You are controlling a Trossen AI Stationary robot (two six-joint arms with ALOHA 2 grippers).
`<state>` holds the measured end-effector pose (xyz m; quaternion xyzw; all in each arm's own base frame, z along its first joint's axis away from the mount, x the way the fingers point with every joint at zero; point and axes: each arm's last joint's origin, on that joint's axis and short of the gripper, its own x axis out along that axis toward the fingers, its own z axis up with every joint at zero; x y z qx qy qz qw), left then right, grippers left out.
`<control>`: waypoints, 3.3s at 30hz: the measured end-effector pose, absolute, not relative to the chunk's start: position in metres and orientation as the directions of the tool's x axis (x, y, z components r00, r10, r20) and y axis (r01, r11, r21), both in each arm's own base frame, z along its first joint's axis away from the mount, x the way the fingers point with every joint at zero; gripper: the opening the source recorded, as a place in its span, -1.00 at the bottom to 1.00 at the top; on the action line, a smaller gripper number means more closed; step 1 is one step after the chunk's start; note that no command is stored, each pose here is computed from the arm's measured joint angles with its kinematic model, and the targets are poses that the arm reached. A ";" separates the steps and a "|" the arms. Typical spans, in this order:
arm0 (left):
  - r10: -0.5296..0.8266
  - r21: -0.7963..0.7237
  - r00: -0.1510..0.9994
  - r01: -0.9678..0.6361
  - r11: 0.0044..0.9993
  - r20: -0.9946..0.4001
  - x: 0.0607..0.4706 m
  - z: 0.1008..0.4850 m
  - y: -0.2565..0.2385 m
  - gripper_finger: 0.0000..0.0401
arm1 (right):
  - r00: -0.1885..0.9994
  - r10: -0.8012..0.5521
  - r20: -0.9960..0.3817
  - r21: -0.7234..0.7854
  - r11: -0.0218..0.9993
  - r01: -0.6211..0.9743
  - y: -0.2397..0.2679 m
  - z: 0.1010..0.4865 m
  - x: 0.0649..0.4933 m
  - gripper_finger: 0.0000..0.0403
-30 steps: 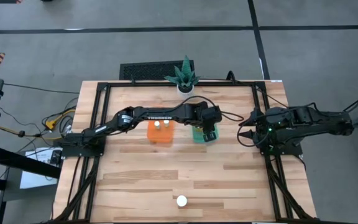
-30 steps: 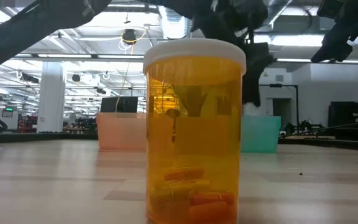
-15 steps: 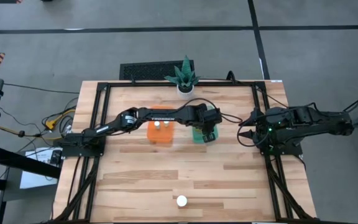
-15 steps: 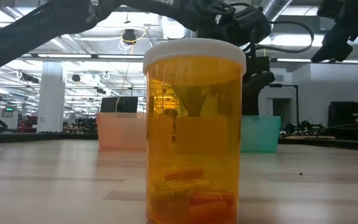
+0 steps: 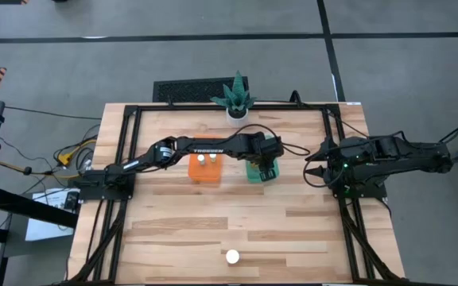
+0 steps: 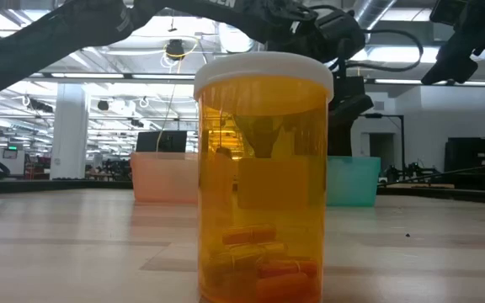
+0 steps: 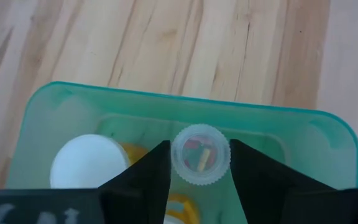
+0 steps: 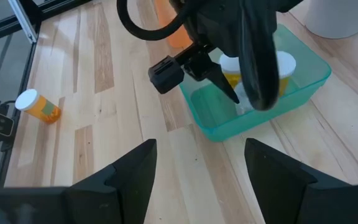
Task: Pick and place medicine bottles into bin by pill shape (circle, oval)
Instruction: Put the transparent pill bottle into the green bin, then put the orange pill bottle into the green bin
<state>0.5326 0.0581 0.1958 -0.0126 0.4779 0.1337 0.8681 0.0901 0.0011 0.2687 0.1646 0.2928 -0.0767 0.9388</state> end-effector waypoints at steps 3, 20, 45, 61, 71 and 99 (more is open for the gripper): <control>0.216 0.099 0.508 -0.247 0.964 -0.834 0.533 0.196 0.059 -0.13 | 0.817 -0.048 -0.575 0.264 0.934 0.241 0.001 0.269 0.090 0.27; 0.214 0.112 0.512 -0.223 0.968 -0.832 0.532 0.206 0.047 0.16 | 0.817 -0.048 -0.575 0.264 0.934 0.241 0.001 0.269 0.090 0.27; -0.086 -0.116 0.572 -0.016 0.993 -0.816 0.438 0.346 -0.123 0.17 | 0.817 -0.047 -0.575 0.264 0.934 0.240 0.001 0.269 0.090 0.27; -0.103 -0.070 0.476 0.088 0.994 -0.873 0.424 0.256 -0.268 0.28 | 0.817 -0.047 -0.575 0.262 0.935 0.238 0.001 0.269 0.090 0.27; -0.068 -0.038 0.417 0.080 0.996 -0.906 0.422 0.237 -0.272 0.64 | 0.817 -0.046 -0.575 0.265 0.934 0.240 0.001 0.269 0.090 0.27; 0.003 0.055 0.334 0.147 0.988 -0.942 0.416 0.200 -0.269 0.65 | 0.817 -0.047 -0.574 0.271 0.931 0.244 0.001 0.269 0.090 0.27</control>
